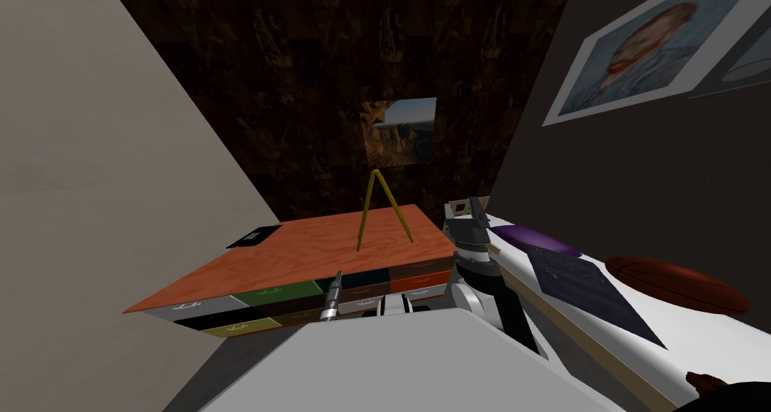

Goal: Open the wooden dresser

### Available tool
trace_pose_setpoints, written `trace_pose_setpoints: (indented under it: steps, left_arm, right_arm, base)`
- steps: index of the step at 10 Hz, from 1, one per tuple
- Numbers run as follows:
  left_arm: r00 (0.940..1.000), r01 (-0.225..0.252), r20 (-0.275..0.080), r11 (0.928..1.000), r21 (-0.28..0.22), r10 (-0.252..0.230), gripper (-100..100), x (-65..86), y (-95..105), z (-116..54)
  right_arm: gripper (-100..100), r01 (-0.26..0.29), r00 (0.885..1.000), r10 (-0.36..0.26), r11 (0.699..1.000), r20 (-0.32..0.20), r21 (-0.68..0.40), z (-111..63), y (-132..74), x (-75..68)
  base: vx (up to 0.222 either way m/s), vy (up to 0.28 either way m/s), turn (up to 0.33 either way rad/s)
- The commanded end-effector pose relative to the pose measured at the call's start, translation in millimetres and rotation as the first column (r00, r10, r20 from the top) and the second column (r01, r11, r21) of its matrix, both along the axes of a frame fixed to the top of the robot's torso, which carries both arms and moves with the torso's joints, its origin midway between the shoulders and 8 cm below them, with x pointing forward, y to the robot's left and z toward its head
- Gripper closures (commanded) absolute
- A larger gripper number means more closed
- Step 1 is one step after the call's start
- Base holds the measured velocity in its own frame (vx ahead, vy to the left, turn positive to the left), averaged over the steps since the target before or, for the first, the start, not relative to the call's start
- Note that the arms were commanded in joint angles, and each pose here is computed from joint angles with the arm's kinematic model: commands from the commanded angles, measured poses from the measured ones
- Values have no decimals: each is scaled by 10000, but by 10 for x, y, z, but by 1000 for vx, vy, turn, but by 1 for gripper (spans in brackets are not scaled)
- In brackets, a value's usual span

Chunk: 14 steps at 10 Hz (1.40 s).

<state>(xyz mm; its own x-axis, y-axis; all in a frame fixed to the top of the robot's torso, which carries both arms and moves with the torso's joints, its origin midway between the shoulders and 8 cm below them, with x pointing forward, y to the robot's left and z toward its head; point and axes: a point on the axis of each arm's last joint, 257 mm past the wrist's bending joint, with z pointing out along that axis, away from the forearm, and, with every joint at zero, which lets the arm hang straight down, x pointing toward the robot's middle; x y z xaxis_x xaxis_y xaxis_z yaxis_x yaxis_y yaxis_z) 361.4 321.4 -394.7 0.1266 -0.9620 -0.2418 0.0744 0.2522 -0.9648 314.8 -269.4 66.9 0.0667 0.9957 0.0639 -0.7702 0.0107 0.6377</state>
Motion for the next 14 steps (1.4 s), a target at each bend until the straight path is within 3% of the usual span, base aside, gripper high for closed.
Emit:
trace_pose_setpoints:
  steps: [1, 3, 4, 5, 6, 8, 9, 11, 12, 14]
  left_arm:
    - [9971, 105, -752, 9998, -190, -119, -100, -165, -128, -302]
    - [9961, 112, -873, 9997, -213, -130, -100, -194, -148, -356]
    - [9988, 167, -464, 9997, -188, -176, -100, -99, -160, -210]
    - [9975, 136, -693, 9997, -202, -150, -100, -151, -154, -293]
    - [9983, 155, -553, 9997, -194, -166, -100, -119, -158, -243]
    - [9976, 138, -679, 9997, -202, -152, -100, -148, -154, -288]
    - [9989, 172, -427, 9997, -186, -180, -100, -90, -162, -197]
    - [9959, 109, -895, 9997, -214, -128, -100, -200, -148, -365]
    - [9992, 315, -241, 9993, 178, -311, -100, -92, -124, -115]
    - [9967, 801, -173, 9947, 652, -791, -100, -78, -234, -83]
  right_arm:
    - [0, 0, 10000, 0, 10000, 0, 0, 0, 0, 0]
    - [0, 0, 10000, 0, 10000, 0, 0, 0, 0, 0]
    - [0, 0, 10000, 0, 10000, 0, 0, 0, 0, 0]
    - [0, 0, 10000, 0, 10000, 0, 0, 0, 0, 0]
    - [0, 0, 10000, 0, 10000, 0, 0, 0, 0, 0]
    - [0, 0, 10000, 0, 10000, 0, 0, 0, 0, 0]
    - [0, 0, 10000, 0, 10000, 0, 0, 0, 0, 0]
    - [0, 0, 10000, 0, 10000, 0, 0, 0, 0, 0]
    - [0, 0, 10000, 0, 10000, 0, 0, 0, 0, 0]
    - [0, 2, 10000, -2, 10000, -1, -1, 0, -1, -1]
  base:
    - [5, 0, -26]
    - [6, -2, -24]
    - [-8, -7, 28]
    - [-5, -8, 7]
    - [-1, -1, -14]
    - [-3, 0, -1]
    - [-11, -6, 14]
    - [-6, -7, -19]
    - [0, 3, 206]
    - [22, 28, 386]
